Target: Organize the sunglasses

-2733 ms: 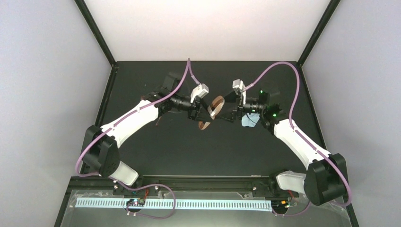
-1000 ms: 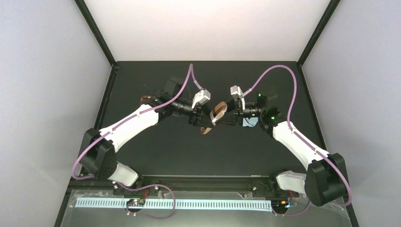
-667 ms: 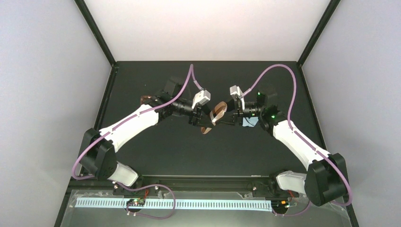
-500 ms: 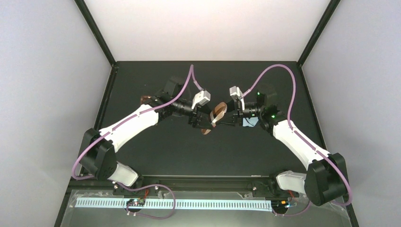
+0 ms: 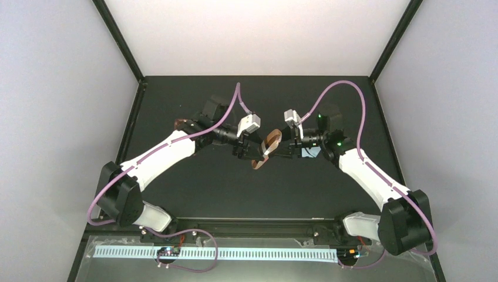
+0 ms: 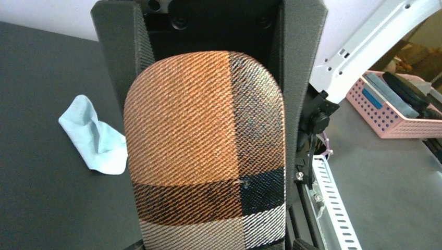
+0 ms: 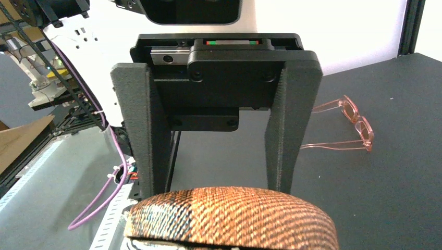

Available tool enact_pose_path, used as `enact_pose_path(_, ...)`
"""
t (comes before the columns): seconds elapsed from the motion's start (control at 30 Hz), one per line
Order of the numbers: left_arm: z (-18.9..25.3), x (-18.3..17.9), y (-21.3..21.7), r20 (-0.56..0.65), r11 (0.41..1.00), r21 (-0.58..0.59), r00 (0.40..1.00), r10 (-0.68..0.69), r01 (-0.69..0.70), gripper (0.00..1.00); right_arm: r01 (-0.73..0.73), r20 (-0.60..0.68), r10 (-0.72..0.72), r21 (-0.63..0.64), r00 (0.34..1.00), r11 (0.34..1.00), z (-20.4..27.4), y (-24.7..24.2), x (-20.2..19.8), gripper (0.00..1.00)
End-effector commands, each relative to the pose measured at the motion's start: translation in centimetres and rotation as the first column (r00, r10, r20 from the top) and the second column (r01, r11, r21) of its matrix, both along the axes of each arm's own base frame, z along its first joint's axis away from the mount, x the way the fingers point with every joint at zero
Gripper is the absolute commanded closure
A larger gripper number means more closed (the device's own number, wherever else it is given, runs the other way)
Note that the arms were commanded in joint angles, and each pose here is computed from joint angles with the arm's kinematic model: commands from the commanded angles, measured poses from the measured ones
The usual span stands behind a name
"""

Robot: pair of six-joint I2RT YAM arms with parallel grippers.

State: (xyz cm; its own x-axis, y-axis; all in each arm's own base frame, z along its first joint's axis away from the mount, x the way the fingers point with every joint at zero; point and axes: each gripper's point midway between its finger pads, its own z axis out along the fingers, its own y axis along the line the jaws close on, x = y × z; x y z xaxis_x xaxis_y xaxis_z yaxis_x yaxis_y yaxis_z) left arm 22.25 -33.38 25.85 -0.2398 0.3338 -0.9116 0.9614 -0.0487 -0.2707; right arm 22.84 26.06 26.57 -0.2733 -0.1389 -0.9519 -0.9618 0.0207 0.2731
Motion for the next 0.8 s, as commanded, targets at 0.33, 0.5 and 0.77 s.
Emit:
enact_pose_path(0.33, 0.7, 2.1, 0.3, 0.098, 0.991, 0.032, 0.987, 0.124, -0.128, 0.60, 0.096, 0.046, -0.095, -0.019, 0.994, 0.995, 0.6, 0.3, 2.3, 0.95)
enact_pose_path(0.5, 0.5, 3.7, 0.5, 0.120, 0.974, 0.059, 0.971, 0.208, -0.217, 0.69, 0.211, 0.038, -0.209, -0.050, 0.977, 0.976, 0.2, 0.0, 4.4, 0.99)
enact_pose_path(0.77, 0.3, 5.5, 1.0, 0.152, 0.944, 0.090, 0.941, 0.302, -0.318, 0.75, 0.327, 0.029, -0.326, -0.097, 0.945, 0.940, -0.7, -0.6, 6.7, 0.99)
